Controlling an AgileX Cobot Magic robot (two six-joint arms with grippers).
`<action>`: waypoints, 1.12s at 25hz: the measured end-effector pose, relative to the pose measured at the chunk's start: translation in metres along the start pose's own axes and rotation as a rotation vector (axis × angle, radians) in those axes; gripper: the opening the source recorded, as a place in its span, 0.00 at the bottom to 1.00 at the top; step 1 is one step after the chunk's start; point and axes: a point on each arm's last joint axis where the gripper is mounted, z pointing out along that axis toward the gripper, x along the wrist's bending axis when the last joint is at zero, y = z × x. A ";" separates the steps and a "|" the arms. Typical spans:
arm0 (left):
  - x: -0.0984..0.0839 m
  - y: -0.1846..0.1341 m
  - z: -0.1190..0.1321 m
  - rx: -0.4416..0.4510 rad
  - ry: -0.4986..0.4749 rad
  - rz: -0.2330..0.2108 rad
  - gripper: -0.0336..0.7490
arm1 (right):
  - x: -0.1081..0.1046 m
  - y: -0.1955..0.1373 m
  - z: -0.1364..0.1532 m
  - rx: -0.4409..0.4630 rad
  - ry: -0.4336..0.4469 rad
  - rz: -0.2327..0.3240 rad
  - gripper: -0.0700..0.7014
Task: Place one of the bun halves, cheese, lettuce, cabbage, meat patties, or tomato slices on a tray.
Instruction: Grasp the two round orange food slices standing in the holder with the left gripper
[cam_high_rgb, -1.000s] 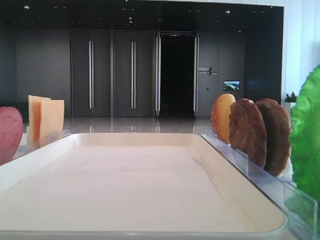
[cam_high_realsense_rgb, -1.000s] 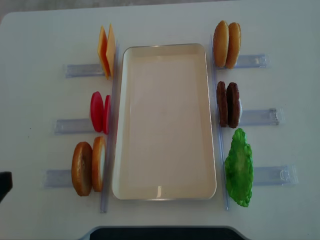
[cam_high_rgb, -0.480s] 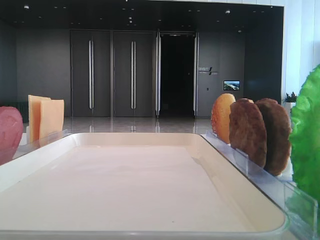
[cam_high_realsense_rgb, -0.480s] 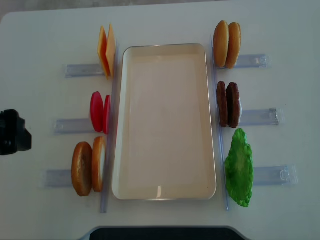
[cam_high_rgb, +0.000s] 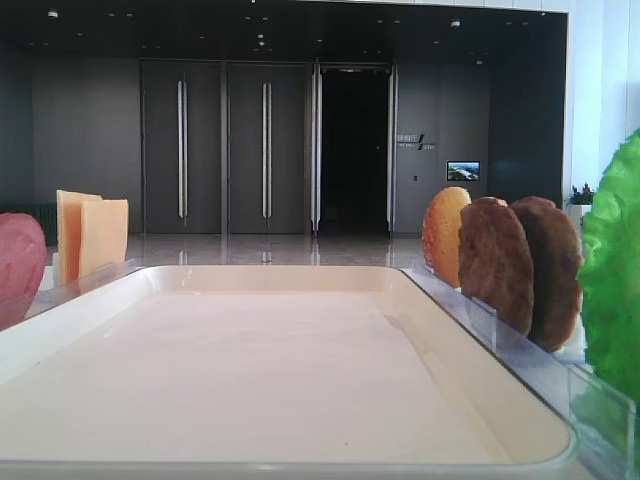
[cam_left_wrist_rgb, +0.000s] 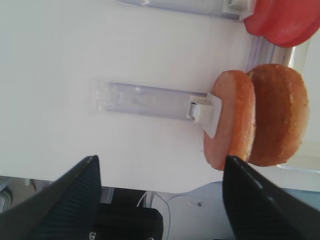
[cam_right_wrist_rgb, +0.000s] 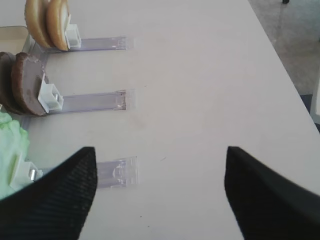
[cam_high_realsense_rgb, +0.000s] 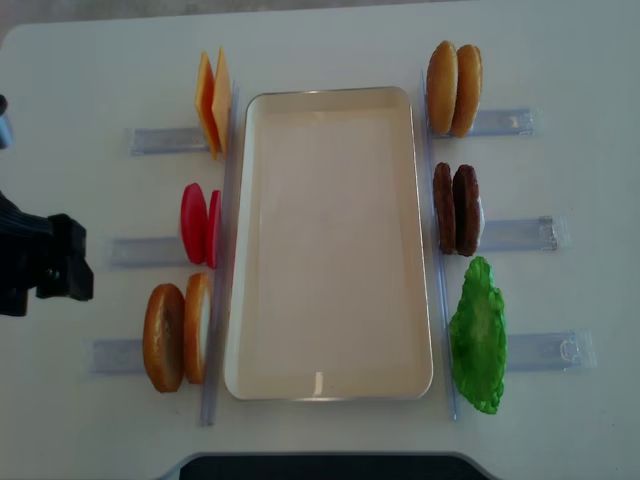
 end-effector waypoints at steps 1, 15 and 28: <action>-0.004 -0.001 0.000 0.001 -0.005 0.000 0.78 | 0.000 0.000 0.000 0.000 0.000 0.000 0.78; -0.060 -0.020 0.004 0.052 -0.047 -0.013 0.78 | 0.000 0.000 0.000 0.000 0.000 0.000 0.78; -0.096 -0.016 0.035 0.121 -0.035 0.007 0.78 | 0.000 0.000 0.000 0.000 0.000 0.000 0.78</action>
